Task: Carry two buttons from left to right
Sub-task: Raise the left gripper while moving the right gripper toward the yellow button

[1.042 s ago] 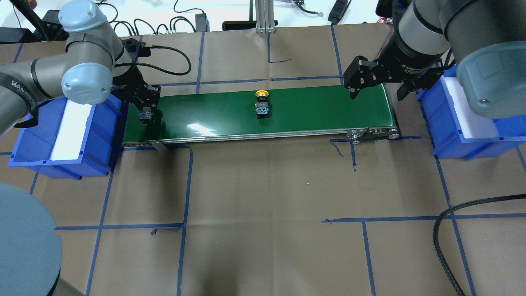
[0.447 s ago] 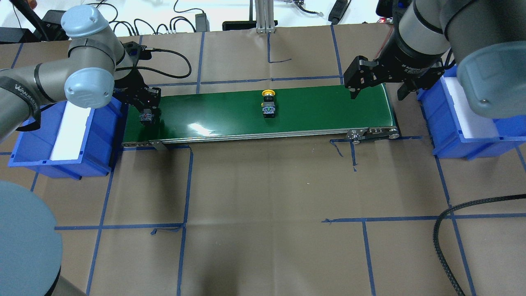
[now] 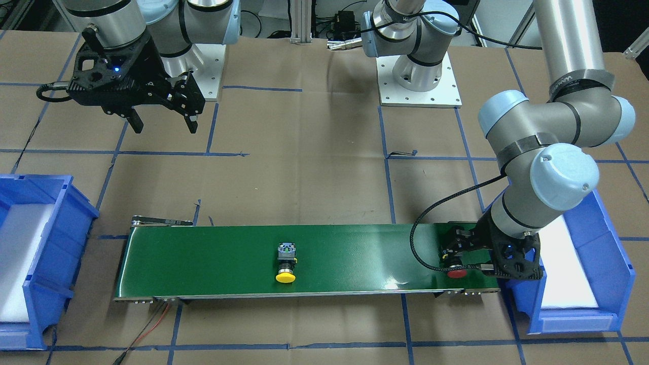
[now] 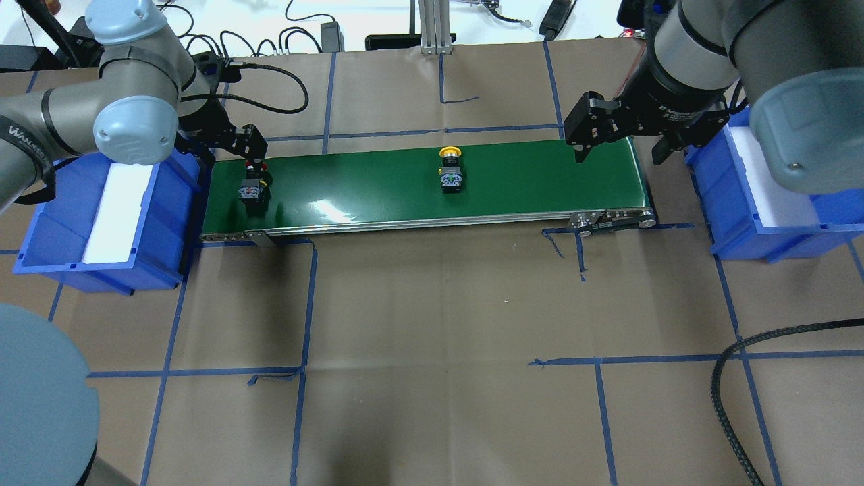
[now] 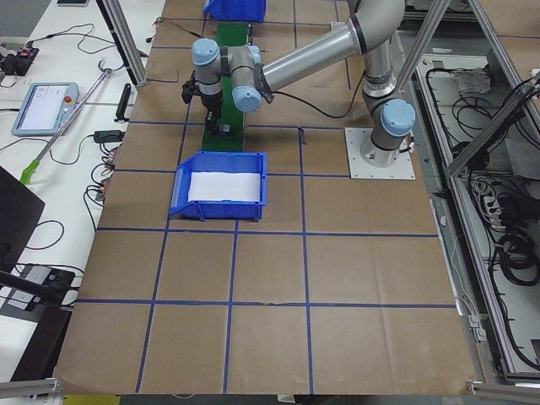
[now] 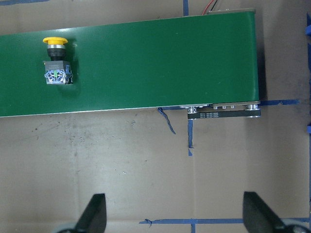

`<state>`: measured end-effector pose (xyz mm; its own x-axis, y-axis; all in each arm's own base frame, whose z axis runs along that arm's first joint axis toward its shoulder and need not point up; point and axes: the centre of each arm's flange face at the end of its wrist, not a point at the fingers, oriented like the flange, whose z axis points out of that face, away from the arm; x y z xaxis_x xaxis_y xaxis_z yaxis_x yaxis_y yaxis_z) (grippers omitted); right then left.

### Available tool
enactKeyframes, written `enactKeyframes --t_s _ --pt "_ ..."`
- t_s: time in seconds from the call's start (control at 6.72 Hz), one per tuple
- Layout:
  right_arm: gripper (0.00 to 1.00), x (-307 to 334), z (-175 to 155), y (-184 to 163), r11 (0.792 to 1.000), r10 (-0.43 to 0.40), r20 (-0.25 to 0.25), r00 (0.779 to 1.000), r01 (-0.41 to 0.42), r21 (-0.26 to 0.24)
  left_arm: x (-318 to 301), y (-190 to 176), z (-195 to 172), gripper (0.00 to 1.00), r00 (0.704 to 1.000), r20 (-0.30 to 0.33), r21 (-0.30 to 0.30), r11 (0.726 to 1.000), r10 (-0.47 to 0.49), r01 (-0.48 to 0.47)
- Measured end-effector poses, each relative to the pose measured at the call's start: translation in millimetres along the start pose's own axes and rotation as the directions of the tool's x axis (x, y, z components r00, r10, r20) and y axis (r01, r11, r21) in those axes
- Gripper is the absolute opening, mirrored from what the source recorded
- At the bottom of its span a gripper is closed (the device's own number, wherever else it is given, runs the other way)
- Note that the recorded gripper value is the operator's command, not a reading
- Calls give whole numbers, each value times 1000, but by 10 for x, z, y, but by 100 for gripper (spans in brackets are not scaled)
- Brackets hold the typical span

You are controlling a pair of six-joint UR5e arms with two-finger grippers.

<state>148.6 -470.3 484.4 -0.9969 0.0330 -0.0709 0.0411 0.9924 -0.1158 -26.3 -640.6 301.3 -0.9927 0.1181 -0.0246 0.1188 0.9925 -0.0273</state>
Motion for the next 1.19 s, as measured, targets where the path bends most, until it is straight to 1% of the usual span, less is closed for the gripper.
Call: enactKeyframes --t_s 0.15,0.3,0.45,0.74,0.89,1.04,1.19 --pt "100 1 13 -5 1000 0 -1 1000 0 -2 -9 -62 -274 100 1000 -3 -10 1000 -10 10" --pt "100 5 97 -43 1000 2 -2 1000 -2 -17 10 -111 -593 100 999 -10 -31 999 -30 30" --pt "100 16 263 -124 999 5 -5 1000 -5 -46 106 -126 -889 100 999 -17 -49 998 -40 39" --pt "100 31 580 -294 995 7 -10 1000 -8 -99 600 -27 -1340 100 999 -16 -61 998 -28 27" --pt "100 36 684 -340 993 8 -11 1000 -10 -116 820 101 -1427 100 1000 -17 -73 997 -13 11" --pt "100 41 766 -390 993 9 -11 1000 -10 -122 934 275 -1444 100 1000 -20 -93 996 -1 -1" --pt "100 43 822 -452 994 8 -10 1000 -9 -110 980 490 -1429 100 1000 -24 -107 994 5 -8"
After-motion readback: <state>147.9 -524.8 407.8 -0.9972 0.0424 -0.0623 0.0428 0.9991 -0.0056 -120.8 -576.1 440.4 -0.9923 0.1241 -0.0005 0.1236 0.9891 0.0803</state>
